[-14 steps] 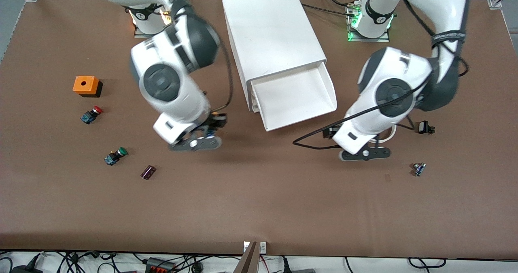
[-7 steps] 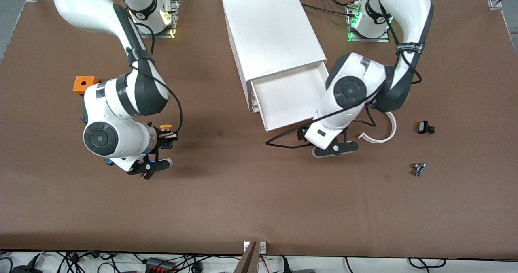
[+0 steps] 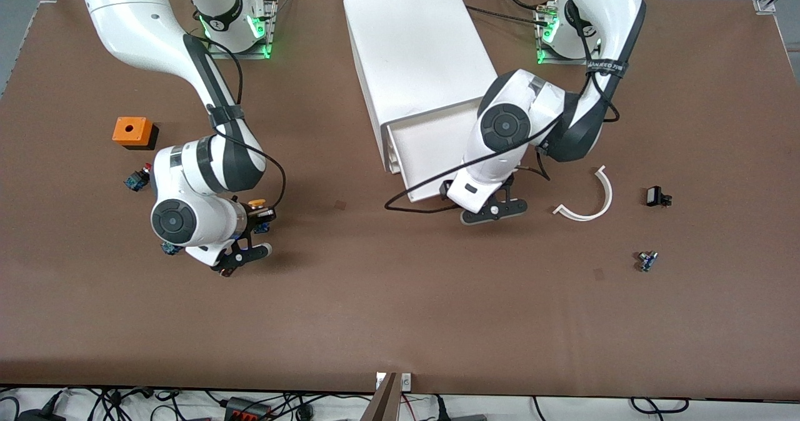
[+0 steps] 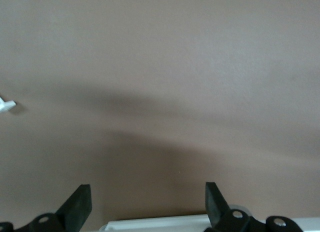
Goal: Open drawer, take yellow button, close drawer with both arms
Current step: 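Place the button on the table while the left gripper closes the drawer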
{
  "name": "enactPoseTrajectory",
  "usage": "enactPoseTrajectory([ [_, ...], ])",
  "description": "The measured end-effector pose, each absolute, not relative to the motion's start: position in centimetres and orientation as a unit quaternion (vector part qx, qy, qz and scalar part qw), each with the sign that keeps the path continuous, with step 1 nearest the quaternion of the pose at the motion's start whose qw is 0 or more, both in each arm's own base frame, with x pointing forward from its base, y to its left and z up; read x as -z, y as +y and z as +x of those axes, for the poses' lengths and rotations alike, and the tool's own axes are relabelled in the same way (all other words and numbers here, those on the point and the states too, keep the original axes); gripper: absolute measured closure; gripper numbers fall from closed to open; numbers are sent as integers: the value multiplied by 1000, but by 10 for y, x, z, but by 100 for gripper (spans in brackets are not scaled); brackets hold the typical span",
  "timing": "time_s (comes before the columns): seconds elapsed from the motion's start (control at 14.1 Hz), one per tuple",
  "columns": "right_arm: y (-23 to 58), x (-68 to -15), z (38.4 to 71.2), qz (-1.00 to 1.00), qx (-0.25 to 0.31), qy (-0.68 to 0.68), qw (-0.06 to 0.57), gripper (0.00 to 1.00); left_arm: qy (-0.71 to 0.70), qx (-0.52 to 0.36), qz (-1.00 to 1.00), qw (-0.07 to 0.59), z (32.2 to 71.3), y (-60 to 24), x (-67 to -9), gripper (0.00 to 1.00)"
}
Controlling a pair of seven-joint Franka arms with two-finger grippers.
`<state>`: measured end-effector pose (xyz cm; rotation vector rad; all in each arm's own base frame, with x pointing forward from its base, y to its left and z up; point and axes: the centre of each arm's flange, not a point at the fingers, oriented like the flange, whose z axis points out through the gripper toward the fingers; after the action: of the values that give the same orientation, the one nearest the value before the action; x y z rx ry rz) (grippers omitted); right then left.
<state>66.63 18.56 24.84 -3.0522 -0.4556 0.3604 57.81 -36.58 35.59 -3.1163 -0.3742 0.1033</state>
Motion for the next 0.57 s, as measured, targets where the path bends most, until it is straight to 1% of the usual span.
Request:
enactPoseTrajectory([
  [0.28,178,-214,653,-976,-108,-190,17,60,-115,-45,-992,6,555,-369,-360,0],
  [0.57,170,-199,647,-976,-101,-194,17,60,-95,-68,-993,17,525,-382,-345,0],
])
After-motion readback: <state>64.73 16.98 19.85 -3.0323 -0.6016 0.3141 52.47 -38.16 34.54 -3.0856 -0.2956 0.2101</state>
